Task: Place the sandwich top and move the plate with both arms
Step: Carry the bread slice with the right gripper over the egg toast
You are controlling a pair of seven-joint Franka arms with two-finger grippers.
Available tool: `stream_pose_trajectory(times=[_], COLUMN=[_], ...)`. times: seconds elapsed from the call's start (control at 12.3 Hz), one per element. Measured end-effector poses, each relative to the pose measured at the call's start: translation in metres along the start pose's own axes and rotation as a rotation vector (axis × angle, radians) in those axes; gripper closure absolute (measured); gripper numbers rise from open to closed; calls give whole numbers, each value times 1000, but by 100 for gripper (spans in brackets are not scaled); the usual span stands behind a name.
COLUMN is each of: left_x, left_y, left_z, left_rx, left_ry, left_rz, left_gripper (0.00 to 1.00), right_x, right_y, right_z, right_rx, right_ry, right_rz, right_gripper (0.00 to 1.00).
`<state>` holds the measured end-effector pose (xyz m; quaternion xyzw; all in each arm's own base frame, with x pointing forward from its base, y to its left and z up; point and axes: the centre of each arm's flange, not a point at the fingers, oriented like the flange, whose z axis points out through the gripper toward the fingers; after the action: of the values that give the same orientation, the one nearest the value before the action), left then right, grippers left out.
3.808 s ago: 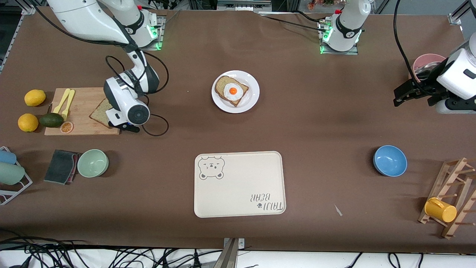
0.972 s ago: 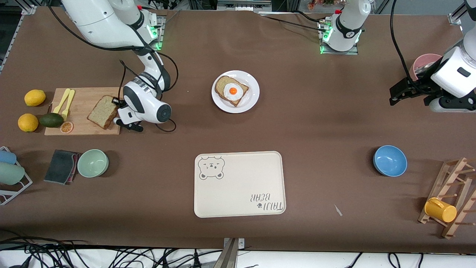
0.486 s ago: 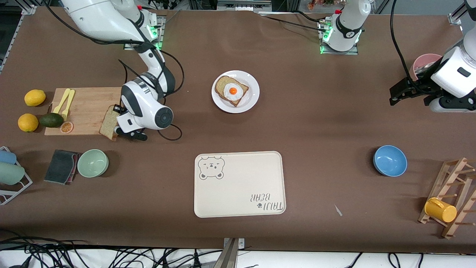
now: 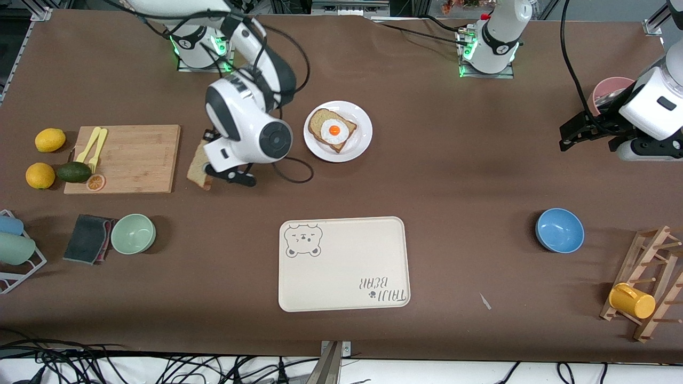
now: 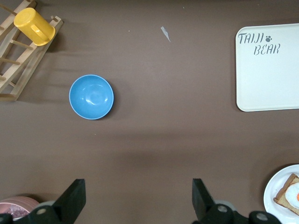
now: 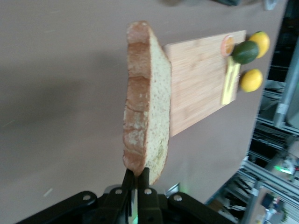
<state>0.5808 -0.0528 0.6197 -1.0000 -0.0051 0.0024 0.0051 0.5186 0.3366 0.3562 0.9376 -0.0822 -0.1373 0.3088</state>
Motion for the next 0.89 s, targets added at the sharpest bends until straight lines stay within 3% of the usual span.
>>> stream_pose_trajectory(times=[0.16,0.41,0.57,0.89], left_x=[0,0,0,1], left_y=[-1,-2,-4,-5], left_z=[0,0,0,0], left_rx=[0,0,0,0], left_ry=[0,0,0,0], left_rz=[-1,-4,-8,-9], left_gripper=[0,0,0,0], right_x=[-44,-136,-198,-236], right_y=[-27,-85,-118,-145], right_z=[-38,-66,-78,-88], right_rx=[43,31,58,185], right_ry=[40,143,201,183], right_rz=[-39,-148,-227,-302], right_gripper=[94,94,94,94])
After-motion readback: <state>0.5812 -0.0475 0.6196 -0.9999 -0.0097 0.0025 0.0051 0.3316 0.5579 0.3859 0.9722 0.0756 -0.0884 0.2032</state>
